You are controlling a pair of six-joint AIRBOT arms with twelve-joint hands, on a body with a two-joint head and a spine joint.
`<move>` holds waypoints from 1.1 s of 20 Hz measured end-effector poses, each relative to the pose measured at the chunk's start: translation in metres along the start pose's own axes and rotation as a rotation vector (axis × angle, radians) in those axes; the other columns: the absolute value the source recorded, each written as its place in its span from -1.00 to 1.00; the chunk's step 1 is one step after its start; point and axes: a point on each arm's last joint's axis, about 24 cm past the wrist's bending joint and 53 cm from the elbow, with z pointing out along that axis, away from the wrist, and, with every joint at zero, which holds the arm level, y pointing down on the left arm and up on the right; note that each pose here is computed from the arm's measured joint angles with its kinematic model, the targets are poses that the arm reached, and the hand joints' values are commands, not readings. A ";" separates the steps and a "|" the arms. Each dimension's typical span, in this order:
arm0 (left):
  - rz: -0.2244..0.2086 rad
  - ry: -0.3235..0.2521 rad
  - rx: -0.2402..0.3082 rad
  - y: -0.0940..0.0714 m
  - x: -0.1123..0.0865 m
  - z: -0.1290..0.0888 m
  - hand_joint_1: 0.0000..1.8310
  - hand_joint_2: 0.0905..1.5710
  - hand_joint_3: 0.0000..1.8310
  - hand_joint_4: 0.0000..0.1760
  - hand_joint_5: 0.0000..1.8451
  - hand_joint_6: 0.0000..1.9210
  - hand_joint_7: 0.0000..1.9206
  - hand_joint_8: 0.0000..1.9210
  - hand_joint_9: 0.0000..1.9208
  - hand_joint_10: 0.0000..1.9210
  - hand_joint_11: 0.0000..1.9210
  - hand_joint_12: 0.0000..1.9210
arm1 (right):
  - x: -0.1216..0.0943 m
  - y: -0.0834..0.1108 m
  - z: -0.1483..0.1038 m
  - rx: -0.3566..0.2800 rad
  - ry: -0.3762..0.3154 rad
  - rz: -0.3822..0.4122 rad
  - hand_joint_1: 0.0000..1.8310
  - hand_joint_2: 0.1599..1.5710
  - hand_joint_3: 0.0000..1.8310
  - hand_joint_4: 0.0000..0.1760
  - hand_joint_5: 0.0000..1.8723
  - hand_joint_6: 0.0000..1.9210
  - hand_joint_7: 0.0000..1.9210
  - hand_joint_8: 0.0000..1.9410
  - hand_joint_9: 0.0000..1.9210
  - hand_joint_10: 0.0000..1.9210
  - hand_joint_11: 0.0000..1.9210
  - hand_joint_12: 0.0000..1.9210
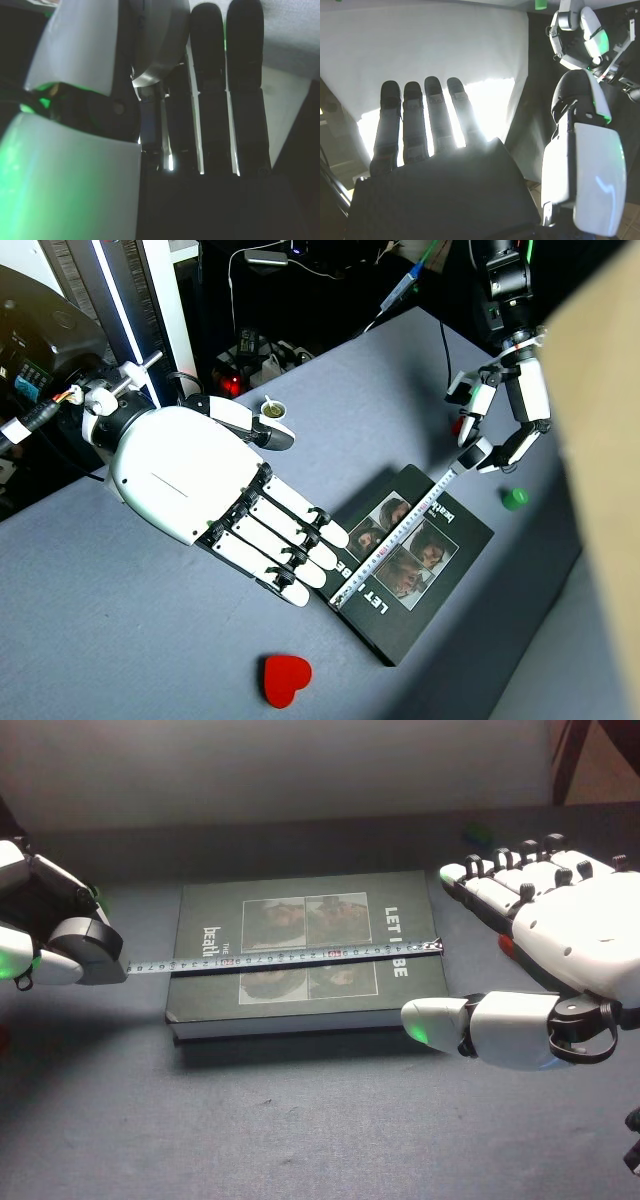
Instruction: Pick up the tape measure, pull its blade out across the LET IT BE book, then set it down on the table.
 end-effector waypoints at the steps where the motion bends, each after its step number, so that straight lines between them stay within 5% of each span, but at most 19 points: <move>1: -0.001 0.000 0.001 0.000 0.000 0.000 0.52 0.33 -1.00 -1.00 0.03 -0.12 0.23 -0.31 0.02 0.15 -0.06 -0.01 | 0.000 0.000 0.000 0.000 0.000 0.000 -1.00 0.21 -1.00 -1.00 -1.00 -1.00 -0.95 -1.00 -0.95 -1.00 -1.00 -0.60; 7: -0.003 0.002 0.008 -0.003 0.001 0.000 0.52 0.33 -1.00 -1.00 0.03 -0.14 0.22 -0.29 0.03 0.14 -0.06 -0.01 | 0.000 0.000 0.000 0.000 0.000 0.000 -0.97 0.22 -1.00 -1.00 -0.99 -1.00 -0.92 -1.00 -0.92 -0.99 -1.00 -0.48; 16: -0.007 0.011 0.055 -0.042 0.009 -0.019 0.52 0.32 -1.00 -1.00 0.04 -0.12 0.24 -0.35 0.05 0.13 -0.05 -0.02 | 0.001 0.000 0.000 0.000 0.003 0.000 -0.99 0.24 -1.00 -1.00 -0.99 -1.00 -0.90 -1.00 -0.92 -1.00 -1.00 -0.48; 22: 0.012 0.053 -0.005 -0.046 0.035 -0.046 0.52 0.32 -1.00 -1.00 0.04 -0.14 0.24 -0.35 0.05 0.13 -0.04 -0.01 | 0.000 -0.001 0.000 0.002 0.001 0.000 -0.99 0.24 -1.00 -1.00 -0.99 -1.00 -0.90 -1.00 -0.94 -0.99 -1.00 -0.58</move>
